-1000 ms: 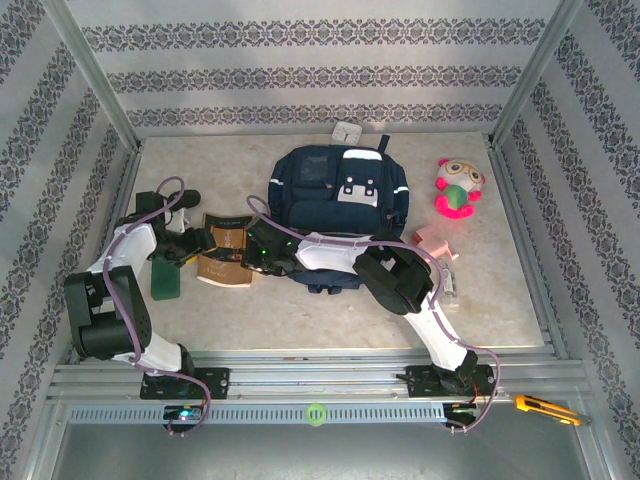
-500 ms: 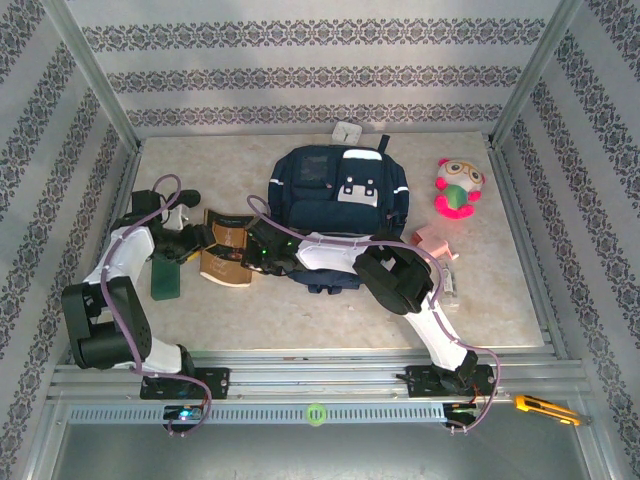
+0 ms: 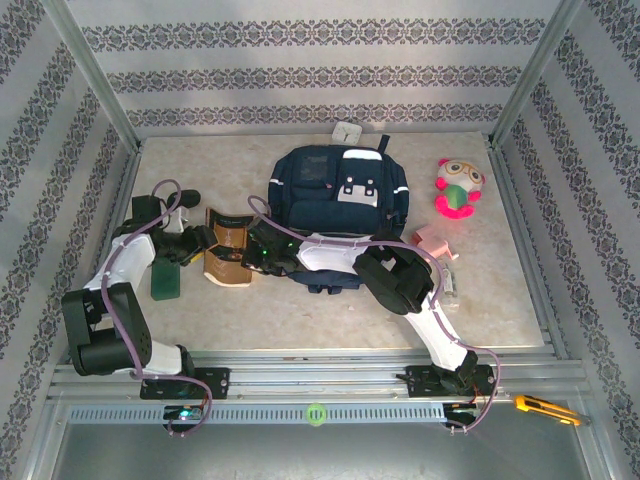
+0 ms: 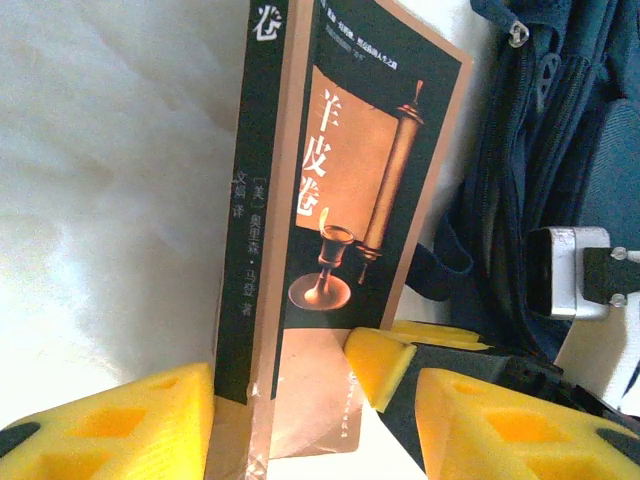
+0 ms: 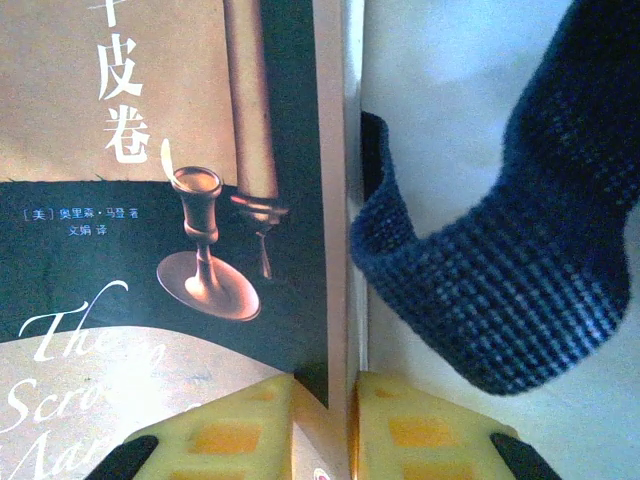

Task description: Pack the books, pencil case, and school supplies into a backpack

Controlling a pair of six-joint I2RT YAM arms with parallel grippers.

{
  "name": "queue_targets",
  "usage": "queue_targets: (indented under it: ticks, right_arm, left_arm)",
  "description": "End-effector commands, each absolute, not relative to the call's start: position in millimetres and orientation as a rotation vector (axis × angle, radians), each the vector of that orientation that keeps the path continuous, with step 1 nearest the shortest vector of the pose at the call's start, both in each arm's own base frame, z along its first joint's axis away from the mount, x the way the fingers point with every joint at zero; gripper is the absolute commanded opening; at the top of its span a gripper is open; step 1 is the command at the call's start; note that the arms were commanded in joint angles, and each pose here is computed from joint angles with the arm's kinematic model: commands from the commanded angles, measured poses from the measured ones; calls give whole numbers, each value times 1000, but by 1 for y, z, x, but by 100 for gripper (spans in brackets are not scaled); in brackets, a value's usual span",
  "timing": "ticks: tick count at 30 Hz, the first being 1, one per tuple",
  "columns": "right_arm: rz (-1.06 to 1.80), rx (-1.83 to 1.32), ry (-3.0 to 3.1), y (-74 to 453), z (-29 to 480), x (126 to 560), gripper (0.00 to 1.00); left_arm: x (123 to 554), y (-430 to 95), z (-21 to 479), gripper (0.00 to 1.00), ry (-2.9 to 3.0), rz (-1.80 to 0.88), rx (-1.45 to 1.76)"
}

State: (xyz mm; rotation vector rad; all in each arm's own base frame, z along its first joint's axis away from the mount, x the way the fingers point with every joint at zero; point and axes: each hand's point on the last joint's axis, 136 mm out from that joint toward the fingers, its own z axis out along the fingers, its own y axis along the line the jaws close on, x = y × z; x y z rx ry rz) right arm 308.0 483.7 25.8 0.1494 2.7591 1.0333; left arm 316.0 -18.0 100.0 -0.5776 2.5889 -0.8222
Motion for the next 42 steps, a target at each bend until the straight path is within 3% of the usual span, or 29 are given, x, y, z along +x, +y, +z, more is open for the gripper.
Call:
queue_targets:
  ticks: [1,12,20,34,37,42]
  right_arm:
    - [1035,167,2780,482,11,304,18]
    - [1043,169,2771,481,14,305,17]
    - [1055,161,2767,482,16,304,16]
    - [1068,162,2766,485,16,305,16]
    - [1068,160,2764,484,17,305,16]
    - [1055,159,2760,480,18,304,15]
  left_arm:
    - [302,-45,107,55,2564,-1039,-600]
    - [304,-32,86,53,2608,-909,-612]
    - [305,-25,62,45,2669,-837,-631]
    - [311,-72,87,47,2540,-1131,-611]
    - [305,-65,85,46,2544,-1041,-626]
    - [291,-41,73,34,2667,-775,-613]
